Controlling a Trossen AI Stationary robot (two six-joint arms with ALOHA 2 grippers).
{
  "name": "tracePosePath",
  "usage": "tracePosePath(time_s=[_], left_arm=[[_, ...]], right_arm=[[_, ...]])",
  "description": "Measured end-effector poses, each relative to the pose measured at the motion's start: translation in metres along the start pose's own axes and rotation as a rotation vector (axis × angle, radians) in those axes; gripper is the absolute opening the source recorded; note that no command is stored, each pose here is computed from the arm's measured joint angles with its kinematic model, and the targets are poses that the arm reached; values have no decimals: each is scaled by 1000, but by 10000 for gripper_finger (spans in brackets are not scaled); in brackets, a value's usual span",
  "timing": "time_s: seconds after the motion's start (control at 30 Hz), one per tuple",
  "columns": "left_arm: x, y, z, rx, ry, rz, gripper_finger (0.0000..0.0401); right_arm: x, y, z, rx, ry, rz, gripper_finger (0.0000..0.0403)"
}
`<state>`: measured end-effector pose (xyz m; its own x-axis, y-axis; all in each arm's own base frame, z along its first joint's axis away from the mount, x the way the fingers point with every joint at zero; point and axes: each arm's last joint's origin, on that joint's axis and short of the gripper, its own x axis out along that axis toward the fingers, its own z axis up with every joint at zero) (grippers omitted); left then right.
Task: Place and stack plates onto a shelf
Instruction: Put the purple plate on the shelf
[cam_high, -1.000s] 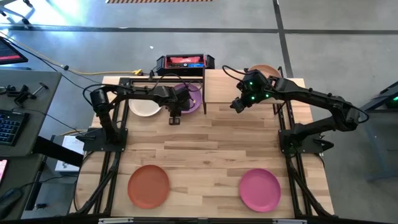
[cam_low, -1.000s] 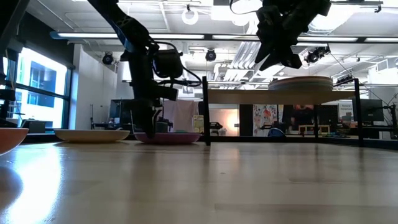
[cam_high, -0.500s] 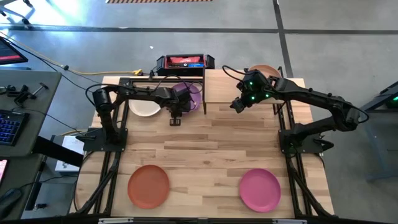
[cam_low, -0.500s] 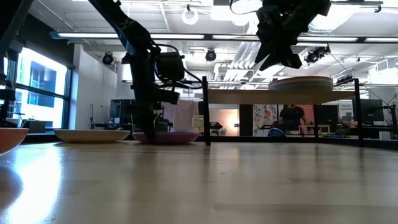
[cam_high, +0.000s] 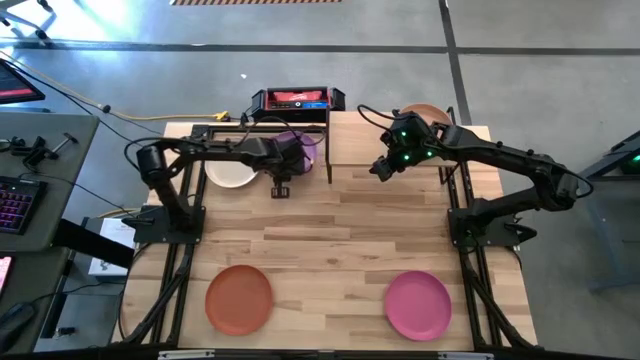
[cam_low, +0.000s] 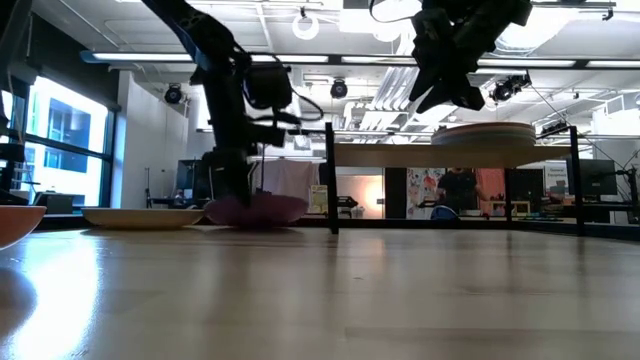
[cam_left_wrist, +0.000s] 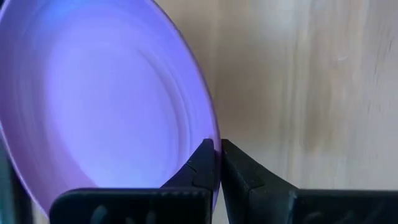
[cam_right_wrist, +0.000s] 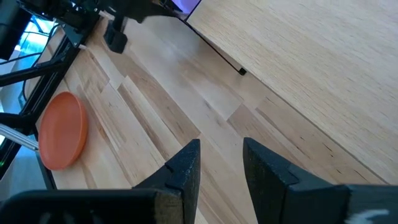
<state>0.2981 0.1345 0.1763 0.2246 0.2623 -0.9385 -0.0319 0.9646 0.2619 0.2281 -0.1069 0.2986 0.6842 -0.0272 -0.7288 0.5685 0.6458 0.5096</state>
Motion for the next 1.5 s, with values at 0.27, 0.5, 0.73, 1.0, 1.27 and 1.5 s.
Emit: tracePosePath(time_s=[0.27,0.5,0.73,1.0,1.27,1.5], left_arm=[[-40,6,0,-32,-108,98,1],[-88,13,-9,-75,-200,280,1],[-138,18,-13,-97,-428,408,1],[-180,21,1,-33,-745,594,1],[-193,25,10,-23,-911,645,1],[-202,30,19,22,-933,689,1]], right_arm=[[0,0,0,0,0,0,103],[0,1,1,-5,-15,8,103],[-1,6,11,-35,-112,63,103],[-7,20,30,-119,-319,186,103],[-31,34,44,-244,-566,306,103],[-66,40,49,-327,-772,362,103]])
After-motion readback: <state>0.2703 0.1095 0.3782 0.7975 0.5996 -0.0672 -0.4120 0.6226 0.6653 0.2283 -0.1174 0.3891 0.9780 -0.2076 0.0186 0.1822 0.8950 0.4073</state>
